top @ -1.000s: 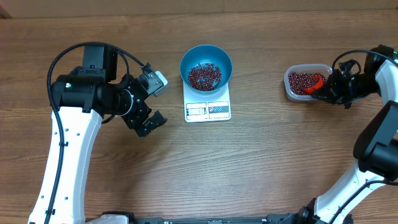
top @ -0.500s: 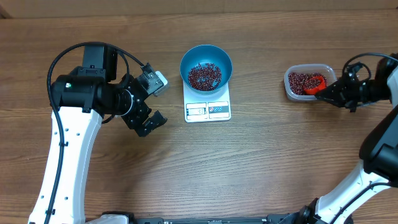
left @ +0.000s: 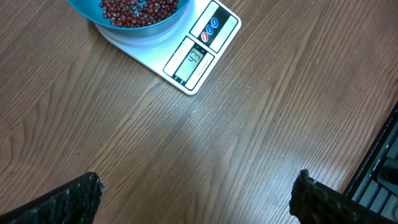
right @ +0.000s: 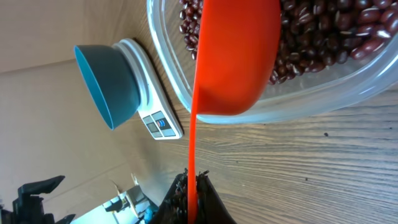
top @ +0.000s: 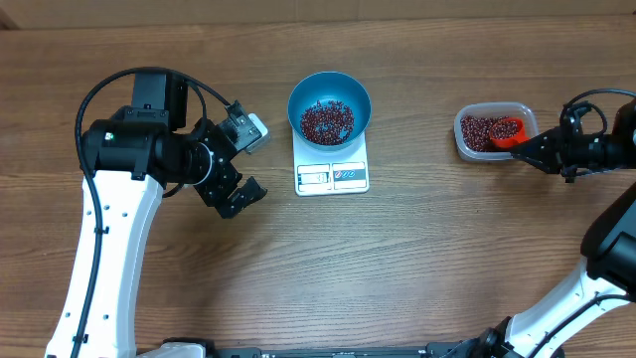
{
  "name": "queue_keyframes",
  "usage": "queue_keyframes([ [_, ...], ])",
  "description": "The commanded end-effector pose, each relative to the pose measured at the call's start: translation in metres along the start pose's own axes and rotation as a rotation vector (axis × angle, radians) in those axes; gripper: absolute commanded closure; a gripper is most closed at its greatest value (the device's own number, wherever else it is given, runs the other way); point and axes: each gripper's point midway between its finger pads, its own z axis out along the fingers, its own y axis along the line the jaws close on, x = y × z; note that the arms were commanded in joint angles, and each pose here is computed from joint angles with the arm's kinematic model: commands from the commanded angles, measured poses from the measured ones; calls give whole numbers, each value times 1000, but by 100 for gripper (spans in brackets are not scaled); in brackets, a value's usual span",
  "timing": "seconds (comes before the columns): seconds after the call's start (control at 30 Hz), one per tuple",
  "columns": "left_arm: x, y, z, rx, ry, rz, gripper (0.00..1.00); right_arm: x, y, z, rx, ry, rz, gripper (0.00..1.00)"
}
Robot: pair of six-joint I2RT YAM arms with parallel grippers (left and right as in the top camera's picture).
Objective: Scoop item into bowl and weigh 150g on scale
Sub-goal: 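Lift the filled red cup out of the tub with the right gripper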
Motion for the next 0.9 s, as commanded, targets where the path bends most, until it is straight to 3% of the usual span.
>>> queue_keyframes([
  [0.0, -5, 1, -8, -21, -23, 3, 1, 1, 10, 0, -75, -6, -46, 96],
  [0.5, -5, 1, -8, -21, -23, 3, 0, 9, 44, 7, -213, 20, -66, 96],
  [0.87, -5, 1, -8, -21, -23, 3, 0, 26, 96, 48, -315, 118, -142, 96],
])
